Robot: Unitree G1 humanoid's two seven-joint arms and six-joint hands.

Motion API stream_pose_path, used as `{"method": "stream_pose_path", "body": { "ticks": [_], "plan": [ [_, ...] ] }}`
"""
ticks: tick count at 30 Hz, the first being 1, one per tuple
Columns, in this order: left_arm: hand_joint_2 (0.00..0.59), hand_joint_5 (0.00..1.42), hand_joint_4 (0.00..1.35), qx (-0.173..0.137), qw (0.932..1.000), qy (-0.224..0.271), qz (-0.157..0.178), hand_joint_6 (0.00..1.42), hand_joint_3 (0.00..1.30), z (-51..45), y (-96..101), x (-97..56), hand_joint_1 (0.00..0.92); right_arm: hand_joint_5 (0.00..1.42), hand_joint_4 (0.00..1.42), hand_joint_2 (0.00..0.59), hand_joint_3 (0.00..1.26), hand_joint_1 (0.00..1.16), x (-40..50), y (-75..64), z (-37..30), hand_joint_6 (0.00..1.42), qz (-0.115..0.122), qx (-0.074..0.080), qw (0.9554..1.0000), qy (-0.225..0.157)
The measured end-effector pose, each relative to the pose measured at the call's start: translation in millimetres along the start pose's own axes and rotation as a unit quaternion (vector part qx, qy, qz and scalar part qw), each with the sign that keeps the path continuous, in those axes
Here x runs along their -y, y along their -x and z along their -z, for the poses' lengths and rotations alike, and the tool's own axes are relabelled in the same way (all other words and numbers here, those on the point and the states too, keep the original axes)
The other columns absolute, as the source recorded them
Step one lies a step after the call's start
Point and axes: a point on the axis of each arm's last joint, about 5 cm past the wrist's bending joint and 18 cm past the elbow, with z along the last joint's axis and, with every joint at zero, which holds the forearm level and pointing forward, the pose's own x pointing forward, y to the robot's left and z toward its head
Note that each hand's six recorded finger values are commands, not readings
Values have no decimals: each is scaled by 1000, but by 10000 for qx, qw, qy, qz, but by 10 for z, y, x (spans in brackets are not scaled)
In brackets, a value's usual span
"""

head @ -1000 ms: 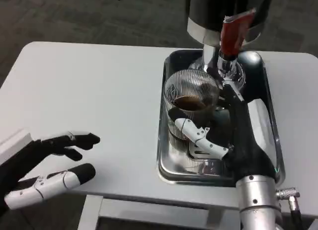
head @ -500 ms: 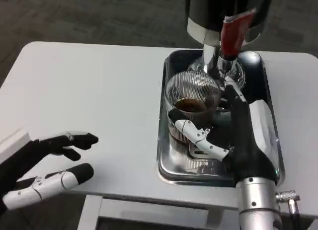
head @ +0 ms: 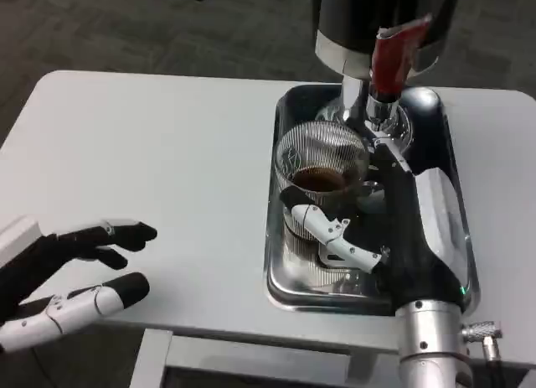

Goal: Grasp the cup under the faucet to collect the drink, then remove the cup.

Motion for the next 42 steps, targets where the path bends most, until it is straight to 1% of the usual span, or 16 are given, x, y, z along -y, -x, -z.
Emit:
{"method": "stream_pose_path", "body": {
  "ticks": [14, 28, 36, 40, 42],
  "plan": [
    [108, 315, 245, -12, 10000, 8, 9, 227, 268, 6, 1, 1, 0, 517, 367, 226, 240, 692, -22, 5, -6, 723, 53, -3, 9998, 215],
    [108, 315, 245, -34, 10000, 13, 54, 227, 268, 10, 10, 5, 0, 570, 404, 230, 279, 708, -38, 10, -9, 808, 112, -60, 9991, 398],
    [108, 315, 245, -27, 10000, 8, 59, 227, 268, 5, 12, 6, 0, 617, 447, 222, 306, 718, -39, 15, -6, 913, 132, -73, 9989, 434],
    [108, 315, 245, -28, 10000, 8, 59, 227, 268, 5, 12, 6, 0, 637, 461, 229, 315, 718, -37, 21, 4, 947, 181, -101, 9986, 480],
    [108, 315, 249, -28, 10000, 8, 59, 227, 268, 5, 12, 6, 0, 660, 479, 232, 330, 724, -37, 22, 6, 997, 210, -111, 9985, 490]
  ]
}}
